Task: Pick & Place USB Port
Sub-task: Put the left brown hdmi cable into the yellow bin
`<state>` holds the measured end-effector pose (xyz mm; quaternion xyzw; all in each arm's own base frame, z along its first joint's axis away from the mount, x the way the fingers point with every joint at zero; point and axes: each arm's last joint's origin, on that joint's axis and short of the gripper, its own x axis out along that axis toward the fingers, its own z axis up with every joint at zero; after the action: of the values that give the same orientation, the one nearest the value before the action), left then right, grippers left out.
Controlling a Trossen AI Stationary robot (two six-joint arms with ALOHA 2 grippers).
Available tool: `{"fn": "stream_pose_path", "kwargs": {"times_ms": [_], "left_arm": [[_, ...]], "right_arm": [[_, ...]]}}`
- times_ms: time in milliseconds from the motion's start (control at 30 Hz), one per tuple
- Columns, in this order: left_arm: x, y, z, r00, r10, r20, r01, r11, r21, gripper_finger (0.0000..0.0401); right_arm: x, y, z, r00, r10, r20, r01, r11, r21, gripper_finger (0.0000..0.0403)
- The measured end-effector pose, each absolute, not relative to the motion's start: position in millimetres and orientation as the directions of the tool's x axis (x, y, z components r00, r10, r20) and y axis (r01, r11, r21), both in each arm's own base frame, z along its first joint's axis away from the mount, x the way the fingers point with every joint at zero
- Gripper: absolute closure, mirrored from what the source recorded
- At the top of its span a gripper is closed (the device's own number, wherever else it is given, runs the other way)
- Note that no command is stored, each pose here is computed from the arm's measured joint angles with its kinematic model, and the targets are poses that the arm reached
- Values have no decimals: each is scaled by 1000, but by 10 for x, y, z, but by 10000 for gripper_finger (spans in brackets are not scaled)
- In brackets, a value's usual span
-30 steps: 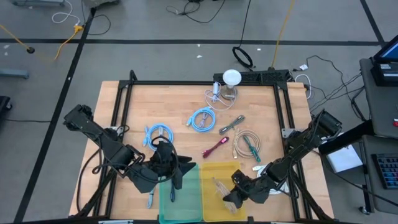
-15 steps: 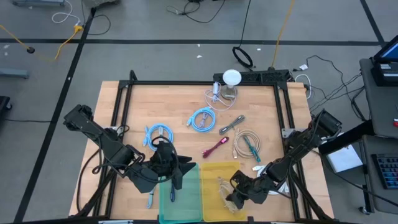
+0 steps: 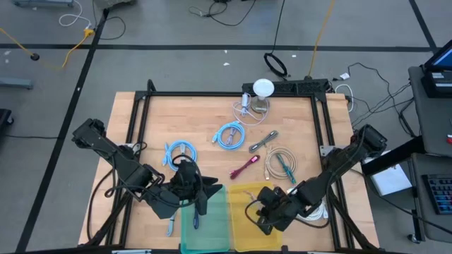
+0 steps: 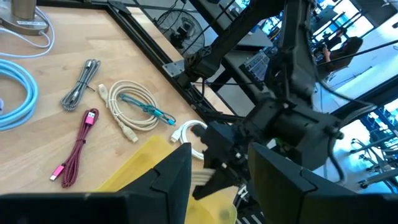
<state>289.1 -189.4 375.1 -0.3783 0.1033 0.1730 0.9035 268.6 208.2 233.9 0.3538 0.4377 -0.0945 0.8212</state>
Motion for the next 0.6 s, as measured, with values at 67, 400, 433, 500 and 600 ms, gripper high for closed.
{"fn": "stream_pose_path", "kwargs": {"times_ms": [67, 400, 433, 500, 600], "left_arm": [[2890, -1896, 3751, 919, 234, -318, -390, 655, -647, 240], [2861, -1939, 3751, 922, 219, -318, -379, 673, -635, 240], [2861, -1939, 3751, 922, 219, -318, -379, 673, -635, 240], [2862, -1938, 3751, 922, 220, -318, -380, 673, -634, 240], [2862, -1937, 3751, 922, 221, -318, -380, 677, -630, 240]], "right_arm": [[2718, 2044, 2373, 595, 144, -791, 468, 738, 486, 397], [2743, 2060, 2238, 530, 160, -832, 486, 747, 454, 400], [2754, 2070, 2205, 519, 167, -838, 487, 748, 450, 400], [2777, 2092, 2141, 502, 176, -847, 489, 750, 445, 398], [2815, 2136, 2025, 468, 200, -861, 488, 754, 440, 391]]}}
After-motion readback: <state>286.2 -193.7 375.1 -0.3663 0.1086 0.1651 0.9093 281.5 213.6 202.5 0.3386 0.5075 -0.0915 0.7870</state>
